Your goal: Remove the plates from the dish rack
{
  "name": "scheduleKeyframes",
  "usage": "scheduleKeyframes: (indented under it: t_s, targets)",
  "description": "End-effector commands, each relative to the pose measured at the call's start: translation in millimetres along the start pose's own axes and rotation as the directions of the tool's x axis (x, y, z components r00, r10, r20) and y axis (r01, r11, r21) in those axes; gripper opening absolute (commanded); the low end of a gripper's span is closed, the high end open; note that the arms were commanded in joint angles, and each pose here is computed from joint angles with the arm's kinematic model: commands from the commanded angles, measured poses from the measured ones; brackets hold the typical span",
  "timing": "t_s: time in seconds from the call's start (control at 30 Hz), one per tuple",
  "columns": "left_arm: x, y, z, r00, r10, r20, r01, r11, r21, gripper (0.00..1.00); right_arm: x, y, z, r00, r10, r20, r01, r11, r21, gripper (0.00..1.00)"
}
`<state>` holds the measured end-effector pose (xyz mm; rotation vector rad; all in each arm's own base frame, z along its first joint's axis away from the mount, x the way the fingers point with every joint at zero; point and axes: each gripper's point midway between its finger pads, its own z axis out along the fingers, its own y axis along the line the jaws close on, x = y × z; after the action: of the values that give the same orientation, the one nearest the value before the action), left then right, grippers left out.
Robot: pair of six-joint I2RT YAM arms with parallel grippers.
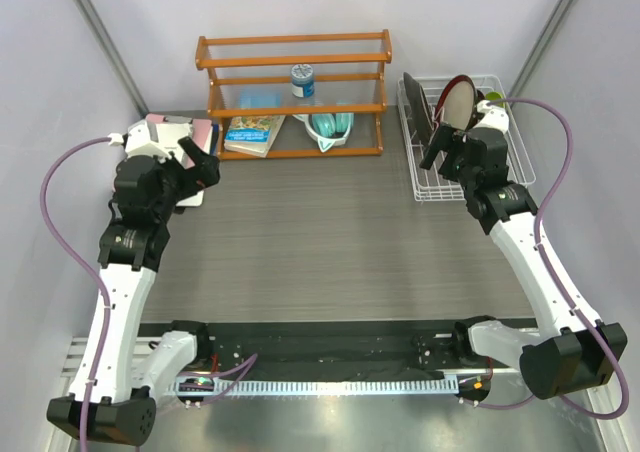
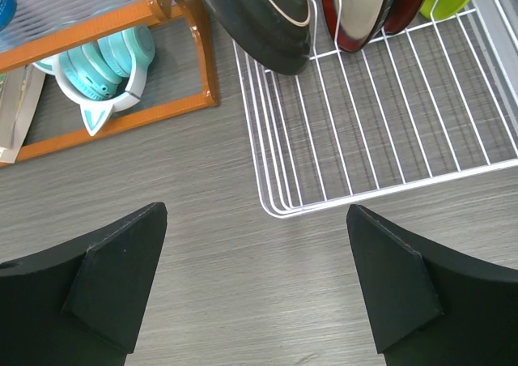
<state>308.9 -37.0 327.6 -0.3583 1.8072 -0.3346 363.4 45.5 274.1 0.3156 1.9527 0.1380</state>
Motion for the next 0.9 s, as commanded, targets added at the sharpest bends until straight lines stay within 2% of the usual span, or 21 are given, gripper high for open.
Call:
scheduleKeyframes:
  t_s: [0.0, 0.1, 0.2, 0.27, 0.3, 0.47, 0.5, 0.53, 0.8, 0.87]
  targets:
    - [-9, -11, 2, 1.0, 0.008, 0.023, -0.009, 0.999, 0.052, 0.99, -30, 2, -11, 0.996, -0.028, 0.084, 0.028, 1.0, 0.0, 1.0]
    - [-1, -18, 3, 1.0, 0.016, 0.003, -0.016, 0.995, 0.103, 0.99, -22, 0, -1, 0.997, -0.048, 0.067, 0.047, 0.999, 0.014, 1.0]
    - [7, -13, 9, 1.0, 0.002, -0.009, -0.001, 0.996, 0.086, 0.99, -12, -6, 25, 0.992, -0.125, 0.006, 0.125, 0.99, 0.06, 1.0]
    - [12, -12, 12, 1.0, -0.005, -0.015, 0.006, 0.996, 0.089, 0.99, -27, -7, 32, 0.991, -0.133, 0.012, 0.131, 0.985, 0.11, 1.0]
    - [19, -10, 15, 1.0, -0.012, -0.029, 0.015, 0.996, 0.089, 0.99, -20, -8, 44, 0.989, -0.145, -0.022, 0.147, 0.982, 0.123, 1.0]
    - [33, -4, 22, 0.998, -0.03, -0.051, 0.034, 0.996, 0.078, 0.99, -46, -2, 64, 0.985, -0.171, 0.026, 0.165, 0.974, 0.152, 0.97]
    - [40, -1, 24, 0.998, -0.037, -0.06, 0.042, 0.997, 0.07, 1.0, -41, -2, 74, 0.982, -0.187, -0.002, 0.185, 0.97, 0.16, 0.97]
    - [40, -1, 26, 0.998, -0.044, -0.051, 0.047, 0.996, 0.071, 1.0, -57, 5, 72, 0.982, -0.189, 0.027, 0.182, 0.97, 0.162, 0.97]
    - [56, 2, 43, 0.994, -0.074, -0.086, 0.079, 0.995, 0.066, 0.99, -85, 49, 115, 0.946, -0.314, 0.08, 0.303, 0.944, 0.129, 0.96]
    - [61, 3, 46, 0.993, -0.073, -0.096, 0.08, 0.995, 0.067, 1.0, -70, 54, 137, 0.934, -0.356, 0.028, 0.349, 0.926, 0.142, 0.96]
